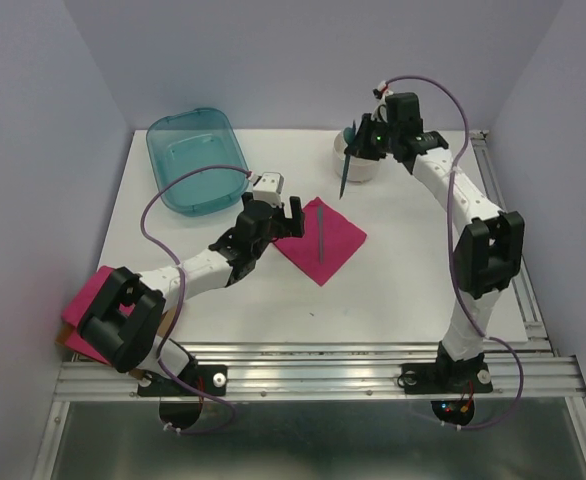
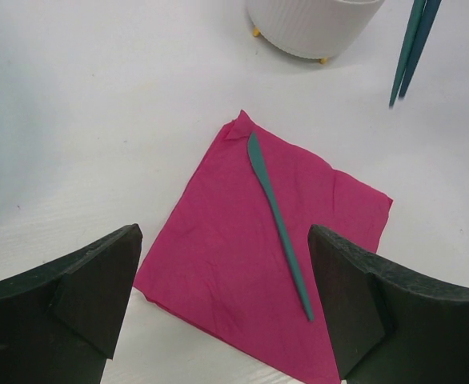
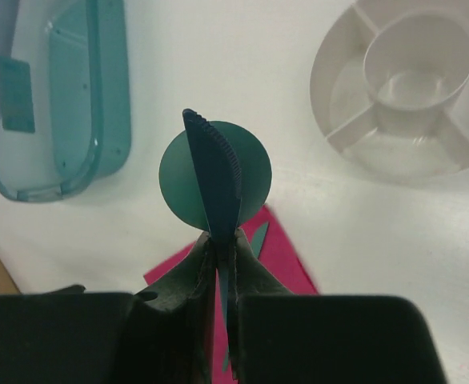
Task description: Place the utensils on the paper napkin and roll it up
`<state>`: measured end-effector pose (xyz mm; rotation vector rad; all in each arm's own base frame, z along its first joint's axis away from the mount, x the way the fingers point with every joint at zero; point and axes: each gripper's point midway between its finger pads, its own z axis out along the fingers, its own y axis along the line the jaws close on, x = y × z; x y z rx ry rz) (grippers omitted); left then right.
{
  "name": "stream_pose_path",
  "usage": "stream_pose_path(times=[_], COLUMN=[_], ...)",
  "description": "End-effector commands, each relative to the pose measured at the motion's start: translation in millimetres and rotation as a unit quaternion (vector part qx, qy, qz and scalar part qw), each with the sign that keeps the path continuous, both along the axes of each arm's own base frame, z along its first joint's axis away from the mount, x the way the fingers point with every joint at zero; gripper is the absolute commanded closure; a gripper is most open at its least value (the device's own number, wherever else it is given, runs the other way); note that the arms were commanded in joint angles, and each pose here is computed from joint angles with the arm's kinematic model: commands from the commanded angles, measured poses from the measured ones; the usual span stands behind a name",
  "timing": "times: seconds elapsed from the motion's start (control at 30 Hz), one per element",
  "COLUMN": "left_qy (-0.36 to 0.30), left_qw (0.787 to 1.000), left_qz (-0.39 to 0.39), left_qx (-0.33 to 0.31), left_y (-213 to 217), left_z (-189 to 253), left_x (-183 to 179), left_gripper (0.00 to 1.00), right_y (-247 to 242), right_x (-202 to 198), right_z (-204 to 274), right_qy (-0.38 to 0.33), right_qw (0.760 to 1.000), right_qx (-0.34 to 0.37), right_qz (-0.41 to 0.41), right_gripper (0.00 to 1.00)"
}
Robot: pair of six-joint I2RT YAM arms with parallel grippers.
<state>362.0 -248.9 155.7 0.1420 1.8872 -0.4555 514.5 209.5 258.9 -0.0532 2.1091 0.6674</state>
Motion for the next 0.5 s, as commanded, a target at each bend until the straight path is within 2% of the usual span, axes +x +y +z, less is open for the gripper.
stream_pose_path(times=[0.0,0.23,0.47], left_qy=[-0.033,-0.032,-0.029], left_qw=[0.999,0.999,0.999], left_qz=[0.005,0.003,0.001], left_qx=[-0.028,-0.026,-0.022], left_y=[-1.0,-2.1,-3.2], left_z=[31.3,29.1,26.6], left_x=[1.7,1.7,2.4], left_gripper=[0.03,0.04,0.04], right_y=[26.7,58.8,74.1], right_x=[-58.0,-108.6,-124.2], right_z=[-62.9,-109.3,-141.5], right_qy=[0.124,0.193,0.236], right_qw=[0.990,0.974,0.964], right_qx=[0.005,0.030,0.031], right_qz=[0.065,0.113,0.119], right_gripper=[0.99,0.99,0.99])
